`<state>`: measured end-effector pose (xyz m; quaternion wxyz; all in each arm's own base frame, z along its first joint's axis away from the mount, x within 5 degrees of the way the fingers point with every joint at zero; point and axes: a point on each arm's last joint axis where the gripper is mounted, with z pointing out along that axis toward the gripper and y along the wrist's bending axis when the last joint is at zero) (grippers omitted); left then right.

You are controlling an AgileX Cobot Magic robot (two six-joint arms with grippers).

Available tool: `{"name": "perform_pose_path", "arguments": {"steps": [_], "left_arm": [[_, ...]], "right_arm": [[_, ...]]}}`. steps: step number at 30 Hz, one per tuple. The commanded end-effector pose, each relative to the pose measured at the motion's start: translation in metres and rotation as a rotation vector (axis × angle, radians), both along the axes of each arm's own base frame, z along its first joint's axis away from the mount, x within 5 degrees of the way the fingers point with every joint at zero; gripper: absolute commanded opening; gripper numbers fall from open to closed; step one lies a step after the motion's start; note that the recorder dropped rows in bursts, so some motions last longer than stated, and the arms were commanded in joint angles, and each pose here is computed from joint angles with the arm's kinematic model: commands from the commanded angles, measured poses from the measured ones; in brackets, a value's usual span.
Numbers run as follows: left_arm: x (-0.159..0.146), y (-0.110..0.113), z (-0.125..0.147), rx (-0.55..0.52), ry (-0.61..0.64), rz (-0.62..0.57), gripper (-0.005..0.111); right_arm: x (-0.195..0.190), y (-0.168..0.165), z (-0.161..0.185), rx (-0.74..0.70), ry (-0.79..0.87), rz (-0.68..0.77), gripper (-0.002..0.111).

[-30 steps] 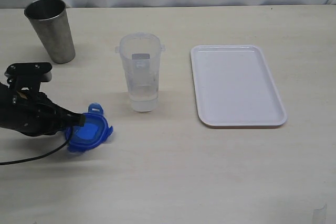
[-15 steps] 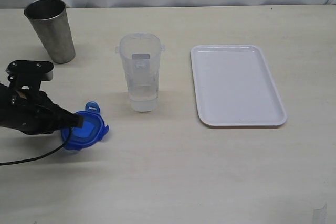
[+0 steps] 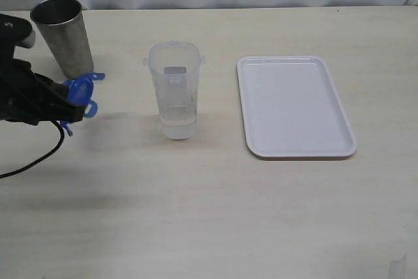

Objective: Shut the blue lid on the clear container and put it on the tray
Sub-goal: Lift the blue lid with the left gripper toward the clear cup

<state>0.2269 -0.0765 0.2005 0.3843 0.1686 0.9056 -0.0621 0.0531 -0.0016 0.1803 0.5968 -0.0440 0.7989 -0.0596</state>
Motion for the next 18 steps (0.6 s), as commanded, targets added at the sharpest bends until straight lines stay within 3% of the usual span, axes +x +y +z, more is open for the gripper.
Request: {"name": "perform_pose_path", "arguments": {"steps": [1, 11, 18], "left_arm": [[-0.005, -0.001, 0.033, 0.045, -0.130, -0.090, 0.000], [0.010, -0.006, 0.087, 0.067, -0.315, -0.142, 0.000], [0.032, -0.011, 0.072, 0.149, -0.393, -0.167, 0.000]], "right_arm": [[0.000, 0.000, 0.000, 0.006, -0.007, -0.005, 0.004], [0.000, 0.000, 0.000, 0.006, -0.007, -0.005, 0.004], [0.000, 0.000, 0.000, 0.006, -0.007, -0.005, 0.004]]}}
